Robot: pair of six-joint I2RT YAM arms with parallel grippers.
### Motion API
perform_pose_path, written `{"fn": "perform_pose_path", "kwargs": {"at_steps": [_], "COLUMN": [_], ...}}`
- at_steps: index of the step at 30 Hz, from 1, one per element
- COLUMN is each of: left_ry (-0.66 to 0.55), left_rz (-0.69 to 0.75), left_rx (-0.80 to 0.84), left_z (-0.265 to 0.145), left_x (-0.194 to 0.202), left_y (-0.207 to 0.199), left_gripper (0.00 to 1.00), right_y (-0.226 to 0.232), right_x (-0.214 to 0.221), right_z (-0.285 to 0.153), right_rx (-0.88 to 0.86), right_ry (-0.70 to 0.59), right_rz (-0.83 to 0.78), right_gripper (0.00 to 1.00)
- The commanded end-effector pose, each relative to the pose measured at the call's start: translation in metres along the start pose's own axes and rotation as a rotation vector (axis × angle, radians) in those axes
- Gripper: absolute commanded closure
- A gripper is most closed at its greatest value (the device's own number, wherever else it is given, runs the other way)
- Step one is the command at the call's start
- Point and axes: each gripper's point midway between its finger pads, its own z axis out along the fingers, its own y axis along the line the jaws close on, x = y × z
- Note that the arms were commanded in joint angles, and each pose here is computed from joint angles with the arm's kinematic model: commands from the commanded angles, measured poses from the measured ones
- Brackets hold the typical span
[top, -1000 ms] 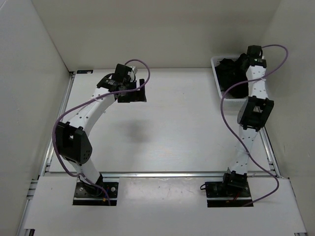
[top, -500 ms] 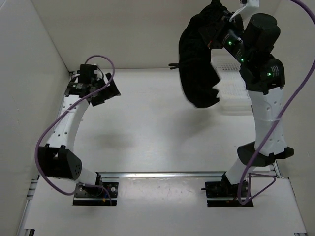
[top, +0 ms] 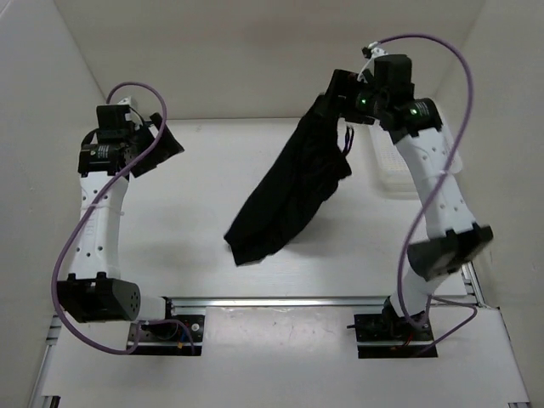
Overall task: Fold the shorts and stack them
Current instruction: Move the shorts to the center of the board, then flatten the shorts out
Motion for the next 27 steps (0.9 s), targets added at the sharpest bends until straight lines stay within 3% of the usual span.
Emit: {"fn": "perform_pose_path", "kwargs": {"at_steps": [1,3,4,5,6,8,9,10,11,13,14,15,16,17,18,19,24,27], "left_ry": [0.087,0.126,0.171,0.171,0.181,0.265,0.283,0.332,0.363,0.426,0.448,0.492,0.52,0.553,0.578,0.632,0.701,0.724], "left_rz": [0.051,0.065,0.06,0.061,0.068,0.072,0.105,0.112,0.117,0.138,0.142,0.161,0.141,0.135,0.133,0.154,0.206,0.202], "left_rx": [0.01,0.003,-0.019,0.004,0.008,0.027,0.056,0.069,0.074,0.074,0.064,0.068,0.053,0.05,0.051,0.037,0.0,0.002], "left_z": [0.009,0.015,0.022,0.023,0.024,0.035,0.039,0.042,0.042,0.044,0.045,0.046,0.05,0.051,0.052,0.056,0.074,0.084], "left_x": [0.022,0.037,0.053,0.059,0.067,0.101,0.114,0.134,0.147,0.186,0.199,0.22,0.238,0.252,0.263,0.288,0.32,0.33], "left_y": [-0.002,-0.003,0.006,0.001,0.001,-0.002,-0.013,-0.016,-0.02,-0.03,-0.031,-0.035,-0.03,-0.03,-0.031,-0.032,-0.029,-0.028], "left_gripper": [0.0,0.0,0.0,0.0,0.0,0.1,0.25,0.55,0.62,0.63,0.53,0.49,0.42,0.18,0.08,0.0,0.0,0.08], "right_y": [-0.075,-0.098,-0.098,-0.11,-0.105,-0.116,-0.121,-0.124,-0.122,-0.131,-0.13,-0.133,-0.135,-0.135,-0.138,-0.141,-0.155,-0.171], "right_x": [0.072,0.086,0.079,0.103,0.086,0.096,0.111,0.121,0.13,0.175,0.186,0.216,0.229,0.239,0.257,0.265,0.273,0.27], "right_z": [0.052,0.054,0.042,0.04,0.027,0.017,0.01,0.007,-0.001,-0.001,-0.004,-0.004,-0.005,-0.007,-0.008,-0.001,0.024,0.046], "right_rx": [0.173,0.284,0.299,0.337,0.333,0.39,0.406,0.411,0.403,0.405,0.404,0.391,0.387,0.381,0.38,0.357,0.36,0.391], "right_ry": [0.307,0.332,0.286,0.319,0.229,0.214,0.23,0.243,0.252,0.345,0.356,0.422,0.444,0.458,0.498,0.514,0.555,0.558], "right_rz": [0.109,0.103,0.09,0.102,0.101,0.105,0.105,0.107,0.124,0.151,0.156,0.184,0.191,0.207,0.218,0.259,0.276,0.254], "right_gripper": [0.0,0.0,0.0,0.0,0.0,0.0,0.03,0.12,0.45,0.72,0.84,0.86,0.86,0.72,0.49,0.08,0.04,0.06]}}
